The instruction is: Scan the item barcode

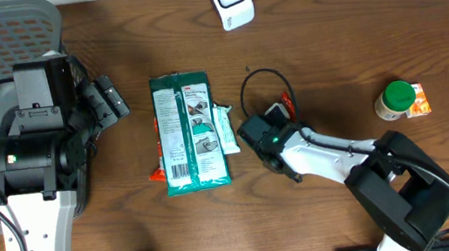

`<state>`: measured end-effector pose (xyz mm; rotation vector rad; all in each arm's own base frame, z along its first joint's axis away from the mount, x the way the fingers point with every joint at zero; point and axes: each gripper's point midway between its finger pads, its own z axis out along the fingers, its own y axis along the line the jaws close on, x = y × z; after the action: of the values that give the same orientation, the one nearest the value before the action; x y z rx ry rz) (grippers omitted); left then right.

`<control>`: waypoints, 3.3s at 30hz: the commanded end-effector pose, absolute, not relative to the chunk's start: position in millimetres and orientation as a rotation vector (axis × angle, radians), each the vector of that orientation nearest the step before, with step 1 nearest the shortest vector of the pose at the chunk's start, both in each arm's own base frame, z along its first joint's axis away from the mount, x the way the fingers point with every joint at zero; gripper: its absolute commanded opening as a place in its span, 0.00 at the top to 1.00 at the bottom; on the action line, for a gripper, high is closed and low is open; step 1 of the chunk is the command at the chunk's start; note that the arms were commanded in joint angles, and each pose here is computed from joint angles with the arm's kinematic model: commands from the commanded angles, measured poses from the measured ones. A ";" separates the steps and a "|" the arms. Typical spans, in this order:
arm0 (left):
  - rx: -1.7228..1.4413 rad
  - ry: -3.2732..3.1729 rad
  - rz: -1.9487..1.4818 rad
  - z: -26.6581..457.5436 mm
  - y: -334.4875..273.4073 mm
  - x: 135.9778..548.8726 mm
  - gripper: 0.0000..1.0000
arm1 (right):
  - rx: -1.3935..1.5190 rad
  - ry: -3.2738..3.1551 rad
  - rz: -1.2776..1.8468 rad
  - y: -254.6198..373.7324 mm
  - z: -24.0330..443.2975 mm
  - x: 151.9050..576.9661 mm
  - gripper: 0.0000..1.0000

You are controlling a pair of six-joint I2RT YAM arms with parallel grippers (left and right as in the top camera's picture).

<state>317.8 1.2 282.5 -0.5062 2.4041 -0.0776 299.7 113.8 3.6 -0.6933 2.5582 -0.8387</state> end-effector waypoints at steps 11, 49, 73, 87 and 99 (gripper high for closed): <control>-0.498 2.399 -0.061 285.2 3.9 318.0 0.08 | -0.773 2.574 -0.619 169.6 -5.8 283.7 0.52; -0.497 2.399 -0.061 285.2 3.9 318.0 0.09 | -0.260 3.027 0.027 139.6 3.8 280.7 0.99; -0.498 2.399 -0.061 285.2 3.9 318.0 0.09 | -0.189 3.070 0.039 124.6 16.2 263.5 0.99; -0.498 2.399 -0.061 285.2 3.9 318.0 0.09 | -0.298 3.006 0.124 141.5 33.6 273.4 0.85; -0.498 2.399 -0.061 285.2 3.9 318.0 0.08 | -0.362 2.858 0.061 147.1 81.0 316.3 0.49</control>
<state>317.8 1.2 282.5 -0.5062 2.4041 -0.0776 313.9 153.0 82.5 -0.3292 2.8748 0.1365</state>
